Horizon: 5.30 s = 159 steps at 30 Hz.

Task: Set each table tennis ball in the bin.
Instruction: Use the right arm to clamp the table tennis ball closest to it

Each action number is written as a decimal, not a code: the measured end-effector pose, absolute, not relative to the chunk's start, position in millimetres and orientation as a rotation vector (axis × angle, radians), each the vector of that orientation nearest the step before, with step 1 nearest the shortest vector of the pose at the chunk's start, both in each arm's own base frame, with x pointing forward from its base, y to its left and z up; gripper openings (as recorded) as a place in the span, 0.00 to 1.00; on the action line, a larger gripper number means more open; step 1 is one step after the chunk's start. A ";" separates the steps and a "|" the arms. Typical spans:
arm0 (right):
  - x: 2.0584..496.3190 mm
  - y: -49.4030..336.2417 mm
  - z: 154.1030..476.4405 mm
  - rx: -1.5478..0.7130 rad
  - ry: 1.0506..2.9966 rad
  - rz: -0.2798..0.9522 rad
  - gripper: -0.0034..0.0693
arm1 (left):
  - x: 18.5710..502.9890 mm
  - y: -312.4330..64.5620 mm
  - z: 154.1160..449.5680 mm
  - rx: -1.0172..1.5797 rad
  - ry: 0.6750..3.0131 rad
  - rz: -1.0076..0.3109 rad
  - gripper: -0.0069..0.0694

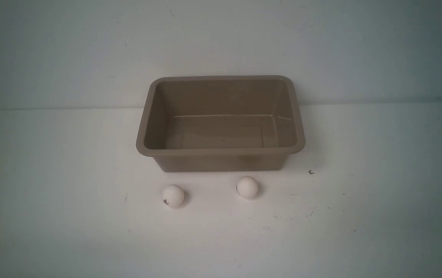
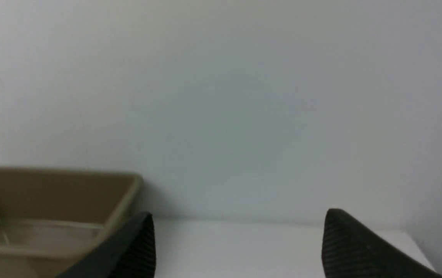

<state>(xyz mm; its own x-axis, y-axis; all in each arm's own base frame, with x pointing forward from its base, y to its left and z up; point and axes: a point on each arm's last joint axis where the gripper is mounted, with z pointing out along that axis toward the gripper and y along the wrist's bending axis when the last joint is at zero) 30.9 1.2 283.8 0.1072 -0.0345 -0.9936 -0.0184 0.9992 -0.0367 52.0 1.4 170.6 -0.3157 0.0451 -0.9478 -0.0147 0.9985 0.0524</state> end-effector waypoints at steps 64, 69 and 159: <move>2.9 26.7 307.2 -0.164 1.624 0.322 0.77 | 56.7 0.9 202.8 -0.591 1.429 -0.585 0.18; 2.9 26.6 307.6 -0.179 1.617 0.307 0.77 | 56.8 -1.3 200.7 -0.616 1.450 -0.634 0.18; 98.5 58.1 294.5 -0.640 1.981 0.580 0.77 | 173.9 -35.7 288.9 0.565 2.244 -0.130 0.70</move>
<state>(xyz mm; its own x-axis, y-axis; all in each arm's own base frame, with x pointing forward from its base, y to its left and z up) 98.5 58.1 294.5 -0.4203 -0.1998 -0.8851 -0.6453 0.7516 0.1368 173.9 -35.7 288.9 -0.5799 0.3550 -0.7333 0.4375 0.8950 0.0873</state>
